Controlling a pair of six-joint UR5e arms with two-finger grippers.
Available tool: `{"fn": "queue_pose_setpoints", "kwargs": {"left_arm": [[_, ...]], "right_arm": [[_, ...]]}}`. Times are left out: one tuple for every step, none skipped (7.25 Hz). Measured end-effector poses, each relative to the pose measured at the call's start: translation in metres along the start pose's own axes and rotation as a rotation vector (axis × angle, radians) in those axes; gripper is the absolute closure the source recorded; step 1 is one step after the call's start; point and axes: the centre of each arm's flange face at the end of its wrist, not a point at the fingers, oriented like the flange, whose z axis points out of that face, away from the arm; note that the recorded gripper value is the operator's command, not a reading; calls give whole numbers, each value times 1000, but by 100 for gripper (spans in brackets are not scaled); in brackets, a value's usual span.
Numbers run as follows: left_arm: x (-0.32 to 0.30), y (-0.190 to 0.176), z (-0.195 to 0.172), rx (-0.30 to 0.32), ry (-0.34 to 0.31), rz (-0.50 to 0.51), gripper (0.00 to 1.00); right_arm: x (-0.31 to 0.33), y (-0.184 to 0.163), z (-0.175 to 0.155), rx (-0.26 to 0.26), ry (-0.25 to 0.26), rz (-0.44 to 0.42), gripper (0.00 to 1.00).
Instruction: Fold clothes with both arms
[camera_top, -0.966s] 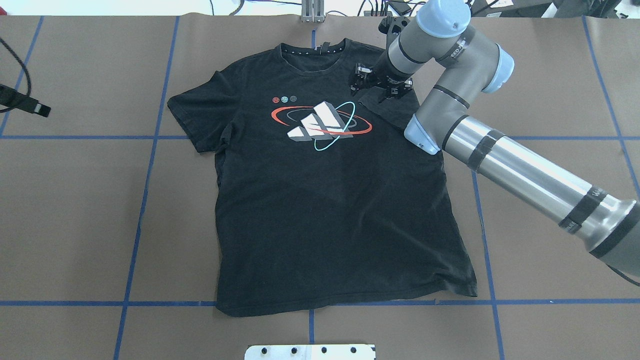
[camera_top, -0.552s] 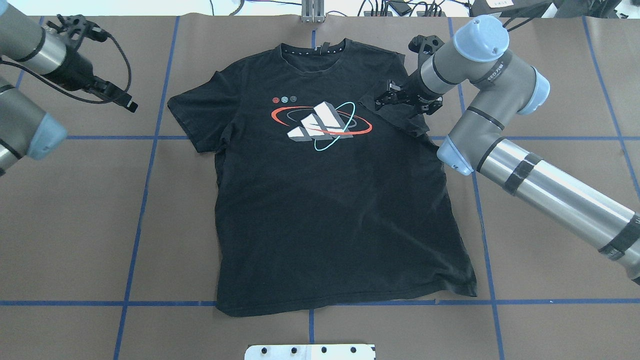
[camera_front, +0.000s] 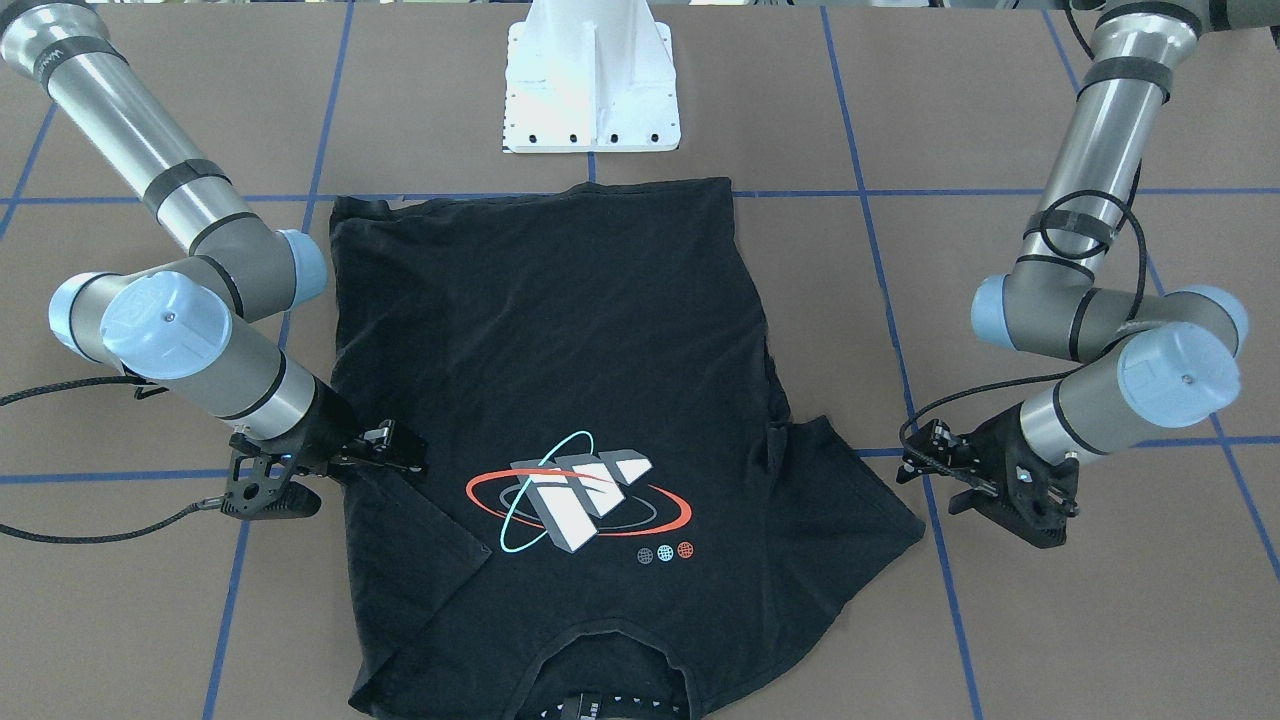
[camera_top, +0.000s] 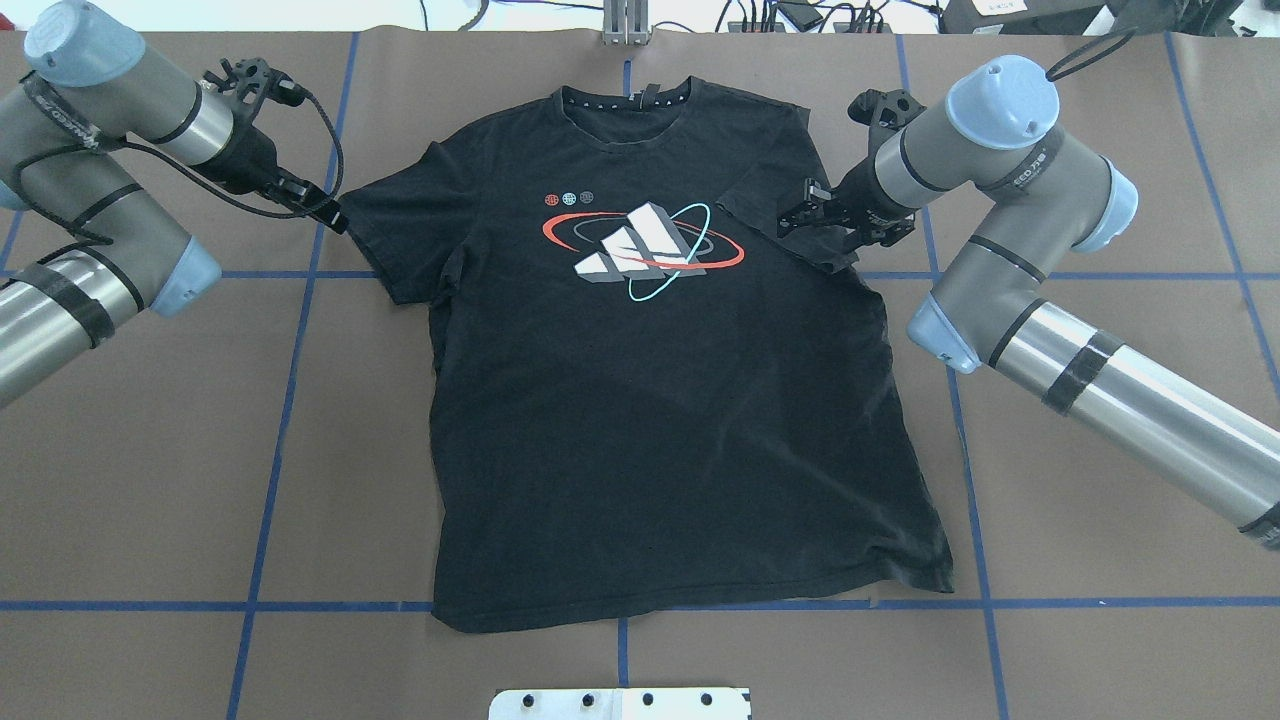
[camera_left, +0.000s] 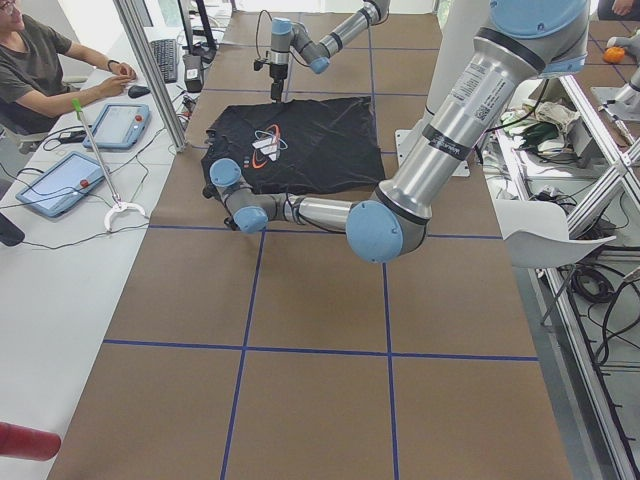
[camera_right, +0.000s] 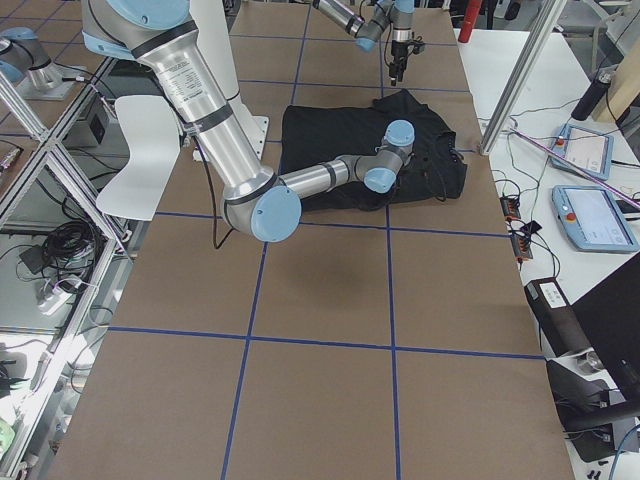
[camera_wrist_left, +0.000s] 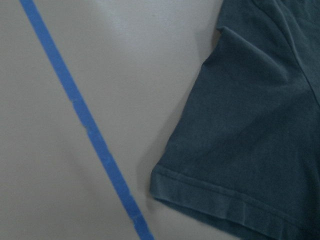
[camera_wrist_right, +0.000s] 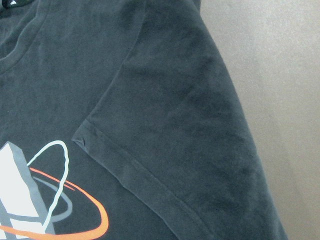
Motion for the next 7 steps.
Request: {"fn": "queue_pose_setpoints", "kwargs": {"left_arm": [[2,-2,6,-7,2,-1,36],[3,-6,10,-11,1,-4,36],[2,-9,12,-14,0,-7,37],[0,-11,13,-14,-5,-10,37],[-3,-12,12,-8,-19,-13,39],[-6,-13,11,-1,-34,-15,42],[-7,-14,10,5,-42,-16,42]], "right_arm": [[1,0,0,1,1,-1,0],[1,0,0,2,0,-2,0],[1,0,-1,3,-1,-4,0],[0,1,-2,5,-1,-4,0],[0,1,-2,8,-1,-5,0],[0,1,-2,9,-1,-4,0],[0,1,-2,10,0,-4,0]]}}
